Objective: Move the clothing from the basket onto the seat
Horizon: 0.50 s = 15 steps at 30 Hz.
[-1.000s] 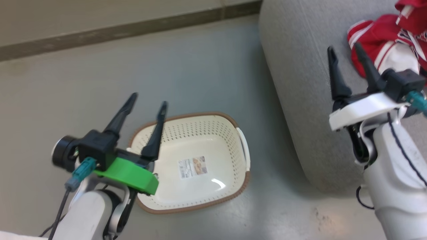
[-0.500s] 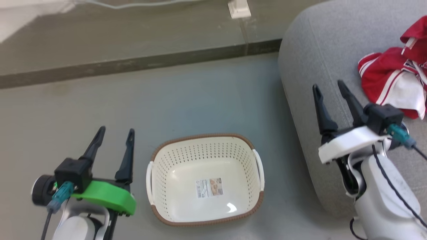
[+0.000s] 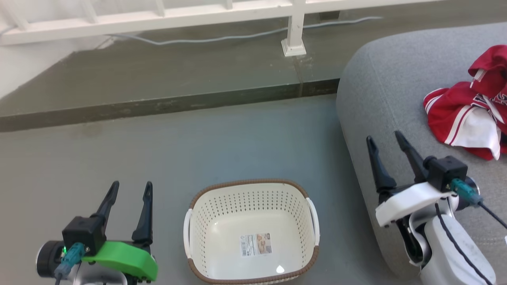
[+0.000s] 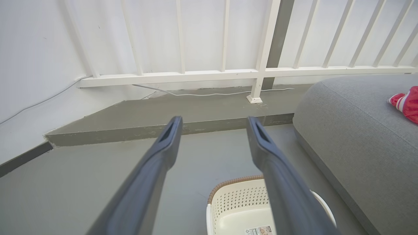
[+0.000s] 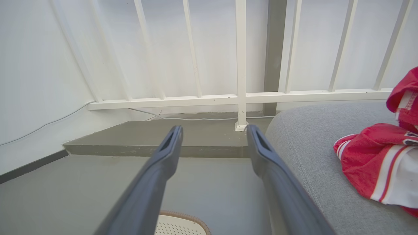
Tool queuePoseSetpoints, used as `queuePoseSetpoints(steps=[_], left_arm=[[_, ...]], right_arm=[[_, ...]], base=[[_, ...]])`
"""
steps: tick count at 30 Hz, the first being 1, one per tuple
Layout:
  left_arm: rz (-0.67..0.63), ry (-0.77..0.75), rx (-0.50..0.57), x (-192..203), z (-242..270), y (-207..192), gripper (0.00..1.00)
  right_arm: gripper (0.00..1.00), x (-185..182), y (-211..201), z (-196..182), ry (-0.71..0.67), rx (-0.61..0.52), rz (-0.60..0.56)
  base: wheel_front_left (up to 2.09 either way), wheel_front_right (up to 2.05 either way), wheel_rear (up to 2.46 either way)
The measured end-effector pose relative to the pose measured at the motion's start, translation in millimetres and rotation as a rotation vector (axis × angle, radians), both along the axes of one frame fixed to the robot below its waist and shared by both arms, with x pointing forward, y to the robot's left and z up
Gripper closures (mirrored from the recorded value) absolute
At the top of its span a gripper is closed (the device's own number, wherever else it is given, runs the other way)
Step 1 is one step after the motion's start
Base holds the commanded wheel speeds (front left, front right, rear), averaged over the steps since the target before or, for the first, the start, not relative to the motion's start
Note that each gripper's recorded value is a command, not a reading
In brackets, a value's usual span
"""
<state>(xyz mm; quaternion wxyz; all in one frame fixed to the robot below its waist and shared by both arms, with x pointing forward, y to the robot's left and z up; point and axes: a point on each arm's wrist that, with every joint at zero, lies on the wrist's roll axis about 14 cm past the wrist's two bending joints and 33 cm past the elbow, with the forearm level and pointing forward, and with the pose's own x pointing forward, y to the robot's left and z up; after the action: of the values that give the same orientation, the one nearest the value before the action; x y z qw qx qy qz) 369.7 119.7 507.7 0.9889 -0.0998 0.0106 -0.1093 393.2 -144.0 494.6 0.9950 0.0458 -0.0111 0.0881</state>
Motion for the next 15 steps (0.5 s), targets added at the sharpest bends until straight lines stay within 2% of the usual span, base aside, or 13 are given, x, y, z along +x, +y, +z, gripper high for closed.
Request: queuePoseSetpoints(steps=[15], left_arm=[[0.040,0.010,-0.015,-16,-3,8,0.00]], right_arm=[[0.00,-14,4,9,-0.018,0.002,0.007]], base=[[0.00,0.00,0.00]])
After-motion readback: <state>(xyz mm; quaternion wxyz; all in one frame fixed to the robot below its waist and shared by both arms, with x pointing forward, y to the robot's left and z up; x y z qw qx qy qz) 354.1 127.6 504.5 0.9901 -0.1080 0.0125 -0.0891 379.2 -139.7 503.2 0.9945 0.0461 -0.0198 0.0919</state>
